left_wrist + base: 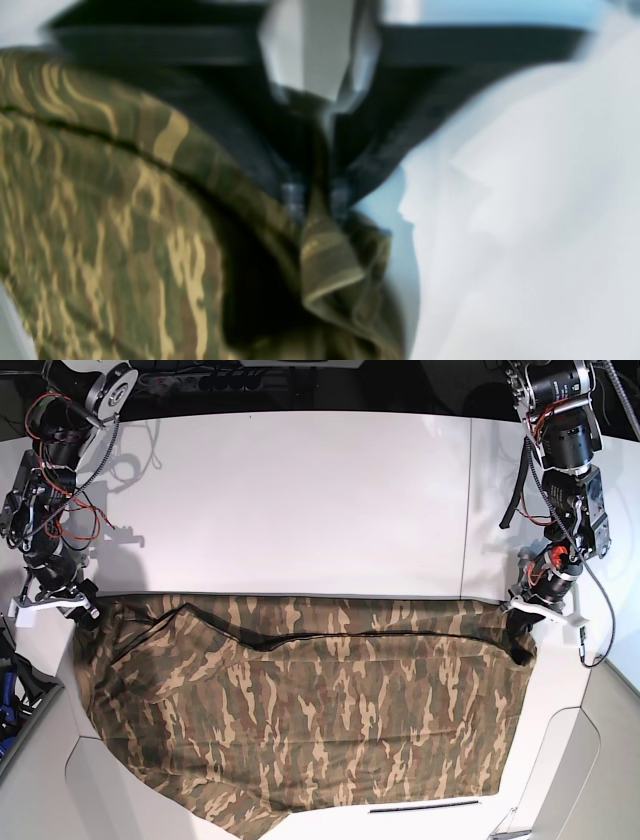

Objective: Fold the T-shirt properly
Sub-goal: 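Lift the shoulders and pull them back toward the robot with both grippers, then lay the held edge down and open both grippers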

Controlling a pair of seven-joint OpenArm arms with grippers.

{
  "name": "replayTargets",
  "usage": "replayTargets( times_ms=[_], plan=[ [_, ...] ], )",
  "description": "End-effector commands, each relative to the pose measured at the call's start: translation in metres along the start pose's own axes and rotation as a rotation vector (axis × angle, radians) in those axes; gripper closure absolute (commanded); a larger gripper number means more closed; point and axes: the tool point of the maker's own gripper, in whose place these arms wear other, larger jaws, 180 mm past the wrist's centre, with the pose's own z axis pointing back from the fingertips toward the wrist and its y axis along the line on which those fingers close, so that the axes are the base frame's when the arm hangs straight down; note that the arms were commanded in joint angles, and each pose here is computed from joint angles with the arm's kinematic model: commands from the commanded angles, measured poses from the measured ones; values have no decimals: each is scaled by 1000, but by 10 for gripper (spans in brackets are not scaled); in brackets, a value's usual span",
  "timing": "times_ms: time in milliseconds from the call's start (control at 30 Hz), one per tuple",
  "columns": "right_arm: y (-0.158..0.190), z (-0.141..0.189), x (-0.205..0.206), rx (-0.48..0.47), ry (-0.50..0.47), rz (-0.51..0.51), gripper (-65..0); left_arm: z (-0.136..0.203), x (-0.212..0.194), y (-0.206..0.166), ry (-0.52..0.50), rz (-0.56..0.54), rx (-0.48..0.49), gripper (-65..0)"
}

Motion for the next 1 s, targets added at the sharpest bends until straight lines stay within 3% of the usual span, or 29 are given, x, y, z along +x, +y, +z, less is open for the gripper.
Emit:
replayTargets(
  times_ms=[0,33,300,633,967],
  plan=[
    [14,-1,25,49,-57,32,-38,-1,15,-2,-22,-19,-8,0],
    [16,-2,26,60,-58,42,0,-1,16,-3,-23,-22,-11,0],
    [25,5,29,84,-19,67,0,12,53,-38,-100,-87,-205,0],
    [33,50,31,101,-25,176,0,37,51,-50,-66,-208,-222,0],
    [17,99,-7,43,43,280,0,79,23,-61,-38,-326,-235,0]
  ],
)
